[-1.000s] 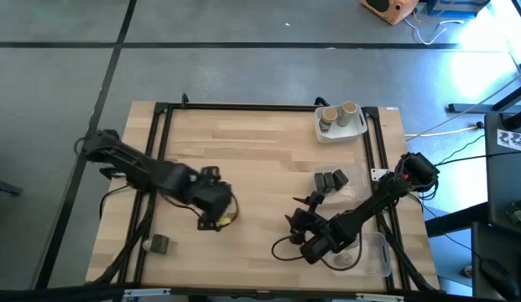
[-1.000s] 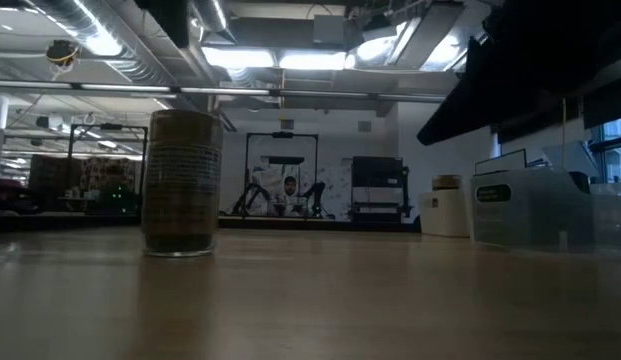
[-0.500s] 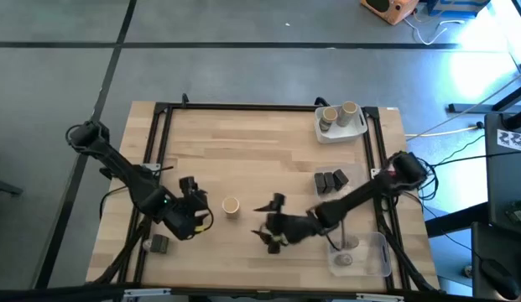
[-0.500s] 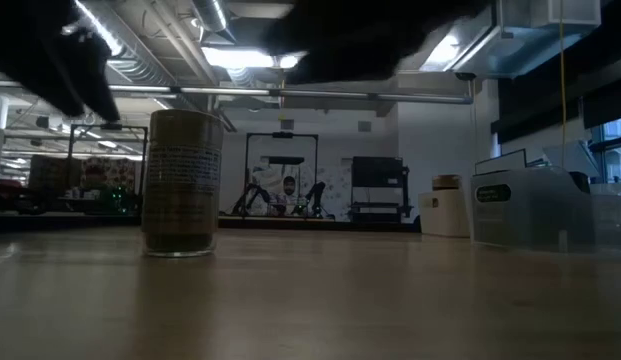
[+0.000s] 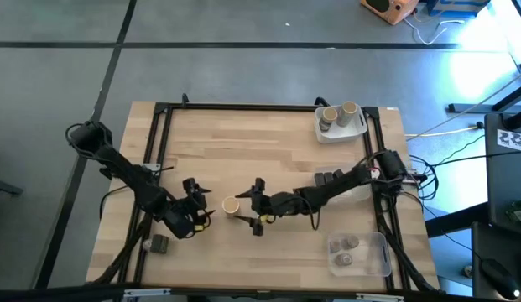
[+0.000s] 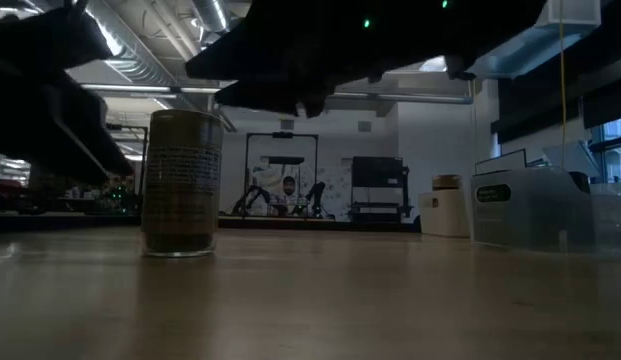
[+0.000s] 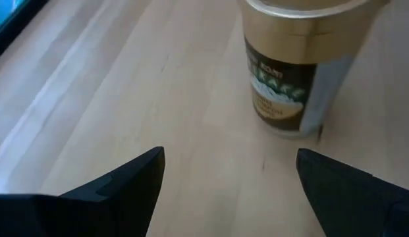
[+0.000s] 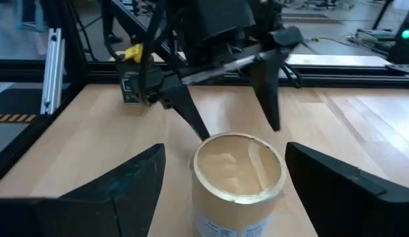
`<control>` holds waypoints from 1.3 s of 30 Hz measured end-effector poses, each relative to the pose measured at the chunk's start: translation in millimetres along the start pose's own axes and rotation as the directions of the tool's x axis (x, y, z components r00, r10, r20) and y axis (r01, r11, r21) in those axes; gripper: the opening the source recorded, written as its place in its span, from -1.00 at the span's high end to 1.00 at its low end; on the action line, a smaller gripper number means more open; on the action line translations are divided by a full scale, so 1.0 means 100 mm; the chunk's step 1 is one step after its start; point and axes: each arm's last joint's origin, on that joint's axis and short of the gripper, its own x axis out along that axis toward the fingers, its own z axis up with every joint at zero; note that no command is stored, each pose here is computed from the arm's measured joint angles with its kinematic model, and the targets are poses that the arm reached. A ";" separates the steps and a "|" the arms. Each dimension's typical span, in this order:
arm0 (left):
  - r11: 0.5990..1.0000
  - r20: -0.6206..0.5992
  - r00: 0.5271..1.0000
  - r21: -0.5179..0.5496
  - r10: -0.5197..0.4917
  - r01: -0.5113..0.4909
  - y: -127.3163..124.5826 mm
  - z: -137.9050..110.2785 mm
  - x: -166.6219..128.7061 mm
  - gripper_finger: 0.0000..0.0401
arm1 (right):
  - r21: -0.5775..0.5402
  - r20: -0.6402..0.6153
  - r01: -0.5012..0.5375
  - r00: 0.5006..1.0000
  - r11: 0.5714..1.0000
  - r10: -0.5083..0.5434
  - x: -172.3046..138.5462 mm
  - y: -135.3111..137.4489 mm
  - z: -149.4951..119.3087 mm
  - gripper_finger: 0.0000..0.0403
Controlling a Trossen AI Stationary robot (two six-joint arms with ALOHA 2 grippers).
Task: Sort spices by type
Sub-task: Put the brown seasoning bottle into the white bin
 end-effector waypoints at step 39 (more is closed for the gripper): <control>0.995 0.181 0.983 -0.097 -0.010 0.028 0.10 0.06 0.25 -0.63 | -0.055 -0.003 -0.030 1.000 0.998 0.030 0.41 0.00 0.11 -0.66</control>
